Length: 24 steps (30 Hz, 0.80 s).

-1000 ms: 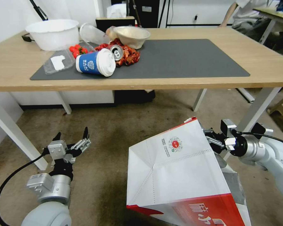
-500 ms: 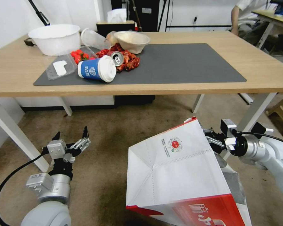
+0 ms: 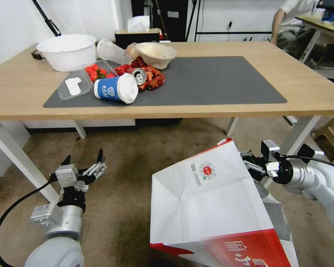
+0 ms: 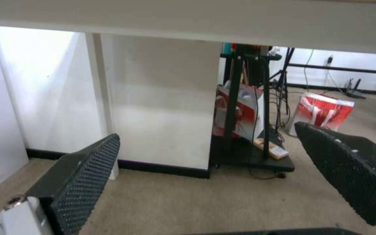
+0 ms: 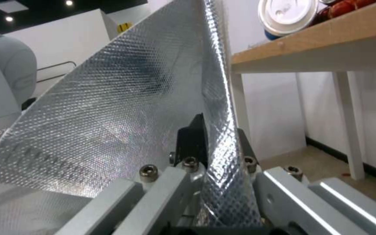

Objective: Pick up the food delivery bag from the floor and place it on the table.

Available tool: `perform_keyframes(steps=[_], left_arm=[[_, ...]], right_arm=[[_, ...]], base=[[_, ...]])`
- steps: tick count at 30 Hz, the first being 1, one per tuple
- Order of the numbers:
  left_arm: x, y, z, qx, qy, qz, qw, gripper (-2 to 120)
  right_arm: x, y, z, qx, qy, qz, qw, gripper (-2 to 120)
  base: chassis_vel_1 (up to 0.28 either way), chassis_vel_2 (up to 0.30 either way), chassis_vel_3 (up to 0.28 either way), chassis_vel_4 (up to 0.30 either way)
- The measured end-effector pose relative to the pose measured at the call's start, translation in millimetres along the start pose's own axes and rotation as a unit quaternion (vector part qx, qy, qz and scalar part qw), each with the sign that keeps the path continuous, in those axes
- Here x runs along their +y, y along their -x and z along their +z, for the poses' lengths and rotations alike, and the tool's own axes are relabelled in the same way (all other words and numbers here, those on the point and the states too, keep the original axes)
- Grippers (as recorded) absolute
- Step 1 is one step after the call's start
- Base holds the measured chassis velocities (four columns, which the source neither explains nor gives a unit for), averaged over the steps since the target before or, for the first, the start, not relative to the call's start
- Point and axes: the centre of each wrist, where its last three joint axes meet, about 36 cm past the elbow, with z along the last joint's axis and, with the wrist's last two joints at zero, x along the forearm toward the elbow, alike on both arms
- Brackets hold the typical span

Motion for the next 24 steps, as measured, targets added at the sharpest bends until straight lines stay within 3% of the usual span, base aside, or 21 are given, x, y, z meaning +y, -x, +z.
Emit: perform_keyframes(steps=[24], left_arm=[[-0.8,-1.5,-1.8,0.0,0.001,0.003,1.0,100]], right_arm=[[2.8,1.3,-0.7,0.002,0.0,-0.006,1.0,0]], base=[[0.0,0.0,0.0,0.0]])
